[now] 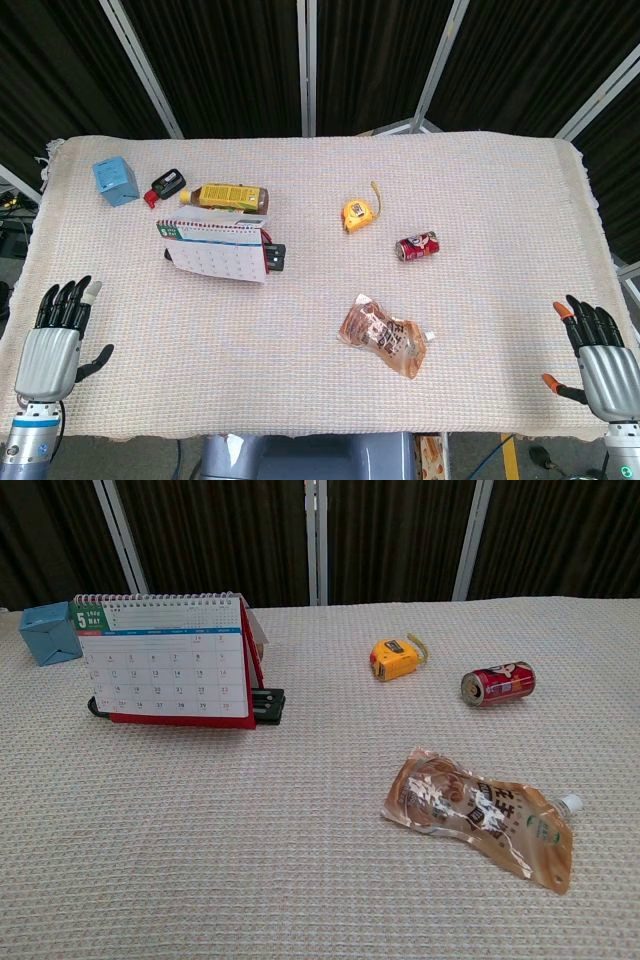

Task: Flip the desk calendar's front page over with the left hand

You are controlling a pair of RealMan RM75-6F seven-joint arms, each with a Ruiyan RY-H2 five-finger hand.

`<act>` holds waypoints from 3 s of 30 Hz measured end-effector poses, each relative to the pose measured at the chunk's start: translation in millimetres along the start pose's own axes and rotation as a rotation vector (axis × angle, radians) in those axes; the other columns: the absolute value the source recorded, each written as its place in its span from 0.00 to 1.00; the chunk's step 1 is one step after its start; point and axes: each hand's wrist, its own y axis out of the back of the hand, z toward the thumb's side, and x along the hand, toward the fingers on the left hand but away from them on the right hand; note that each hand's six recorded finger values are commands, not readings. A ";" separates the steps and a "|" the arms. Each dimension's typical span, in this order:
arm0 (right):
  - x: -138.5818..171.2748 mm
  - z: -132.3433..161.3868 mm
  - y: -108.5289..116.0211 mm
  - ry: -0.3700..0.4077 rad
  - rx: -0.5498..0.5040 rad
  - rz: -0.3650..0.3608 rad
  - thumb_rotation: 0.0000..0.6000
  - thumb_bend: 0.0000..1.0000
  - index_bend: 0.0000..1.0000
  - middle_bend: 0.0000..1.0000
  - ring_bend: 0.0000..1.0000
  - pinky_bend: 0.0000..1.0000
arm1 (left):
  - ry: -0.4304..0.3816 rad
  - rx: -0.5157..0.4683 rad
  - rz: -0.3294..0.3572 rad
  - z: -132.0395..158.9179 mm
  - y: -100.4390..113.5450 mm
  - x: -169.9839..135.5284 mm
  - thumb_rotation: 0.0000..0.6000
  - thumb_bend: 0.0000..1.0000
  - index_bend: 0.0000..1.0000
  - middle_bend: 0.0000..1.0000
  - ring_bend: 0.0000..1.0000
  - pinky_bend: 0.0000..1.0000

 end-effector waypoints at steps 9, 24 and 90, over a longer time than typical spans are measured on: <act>0.0 -1.1 0.4 -0.006 -0.005 0.000 1.00 0.02 0.00 0.00 0.00 0.00 | 0.008 0.000 -0.012 -1.5 -2.8 1.9 1.00 0.23 0.00 0.00 0.00 0.00; 0.6 1.1 3.6 0.000 -0.015 -0.006 1.00 0.02 0.00 0.00 0.00 0.00 | 0.099 -0.151 -0.080 -5.4 -20.3 26.2 1.00 0.70 0.00 0.63 0.66 0.53; -0.3 -5.0 8.5 -0.013 -0.036 -0.012 1.00 0.02 0.00 0.00 0.00 0.00 | 0.265 -0.825 -0.629 94.6 -81.3 132.0 1.00 0.78 0.04 0.62 0.67 0.54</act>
